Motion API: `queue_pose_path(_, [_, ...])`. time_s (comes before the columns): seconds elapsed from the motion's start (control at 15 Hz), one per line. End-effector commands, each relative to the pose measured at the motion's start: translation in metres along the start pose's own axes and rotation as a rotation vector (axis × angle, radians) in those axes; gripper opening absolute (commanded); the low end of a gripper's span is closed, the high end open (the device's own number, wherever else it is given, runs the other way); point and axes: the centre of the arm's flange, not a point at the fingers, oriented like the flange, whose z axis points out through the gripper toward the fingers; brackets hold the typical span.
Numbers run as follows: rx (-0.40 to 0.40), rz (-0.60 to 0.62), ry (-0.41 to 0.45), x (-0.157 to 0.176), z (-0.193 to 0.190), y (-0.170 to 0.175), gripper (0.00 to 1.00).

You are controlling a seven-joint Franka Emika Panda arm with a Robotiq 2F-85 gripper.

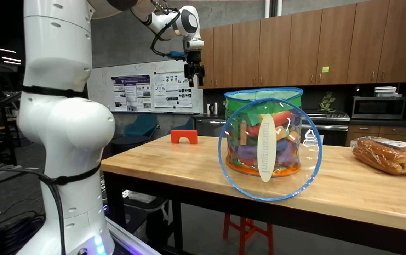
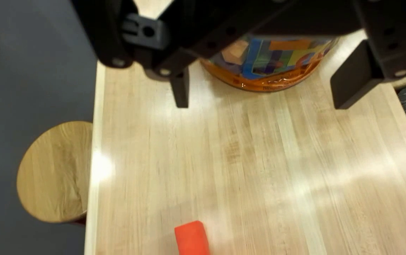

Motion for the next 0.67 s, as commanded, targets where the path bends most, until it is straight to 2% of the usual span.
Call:
queue_pose_path(0.0, [0.003, -0.032, -0.039, -0.019, 0.026, 0.017, 1.00])
queue_pose_path(0.33, [-0.030, -0.111, -0.050, -0.050, 0.066, 0.020, 1.00])
queue_pose_path(0.6, [-0.086, -0.193, -0.058, -0.071, 0.098, 0.016, 1.00])
